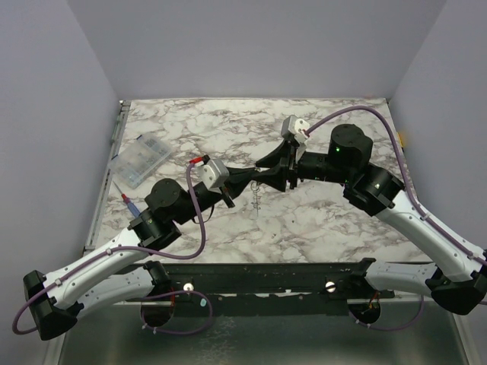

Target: Put the keys on the keyring

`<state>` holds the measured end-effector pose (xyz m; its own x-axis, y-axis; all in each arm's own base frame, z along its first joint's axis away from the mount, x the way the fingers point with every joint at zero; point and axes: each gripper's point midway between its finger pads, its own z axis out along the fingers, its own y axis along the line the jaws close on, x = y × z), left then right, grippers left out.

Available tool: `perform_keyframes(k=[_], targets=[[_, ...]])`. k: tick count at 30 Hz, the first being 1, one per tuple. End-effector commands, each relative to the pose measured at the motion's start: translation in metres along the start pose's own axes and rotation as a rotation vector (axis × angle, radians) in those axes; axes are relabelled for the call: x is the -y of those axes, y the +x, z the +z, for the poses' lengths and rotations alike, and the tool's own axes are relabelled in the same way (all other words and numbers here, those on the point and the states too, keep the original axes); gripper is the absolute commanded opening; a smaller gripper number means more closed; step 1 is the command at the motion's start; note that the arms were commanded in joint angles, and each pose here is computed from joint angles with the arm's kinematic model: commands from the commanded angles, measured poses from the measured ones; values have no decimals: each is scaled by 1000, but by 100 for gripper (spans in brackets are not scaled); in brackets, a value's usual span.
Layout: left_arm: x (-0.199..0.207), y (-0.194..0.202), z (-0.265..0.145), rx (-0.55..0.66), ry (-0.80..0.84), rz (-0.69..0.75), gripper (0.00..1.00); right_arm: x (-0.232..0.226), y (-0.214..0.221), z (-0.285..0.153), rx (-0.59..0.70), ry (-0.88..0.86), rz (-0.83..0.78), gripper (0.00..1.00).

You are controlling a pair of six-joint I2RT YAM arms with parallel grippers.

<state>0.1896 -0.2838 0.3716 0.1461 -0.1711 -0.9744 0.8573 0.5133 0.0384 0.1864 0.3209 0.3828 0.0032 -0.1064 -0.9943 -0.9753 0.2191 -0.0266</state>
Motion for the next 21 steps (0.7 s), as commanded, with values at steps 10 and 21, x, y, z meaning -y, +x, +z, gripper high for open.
perform_keyframes(k=[10,21], targets=[[-1,-34,0,103,-15,-28,0,9,12,-9,-41,76,-9,21],[-1,-38,-4,117,-16,-30,0,6,19,-10,-65,61,-17,1]])
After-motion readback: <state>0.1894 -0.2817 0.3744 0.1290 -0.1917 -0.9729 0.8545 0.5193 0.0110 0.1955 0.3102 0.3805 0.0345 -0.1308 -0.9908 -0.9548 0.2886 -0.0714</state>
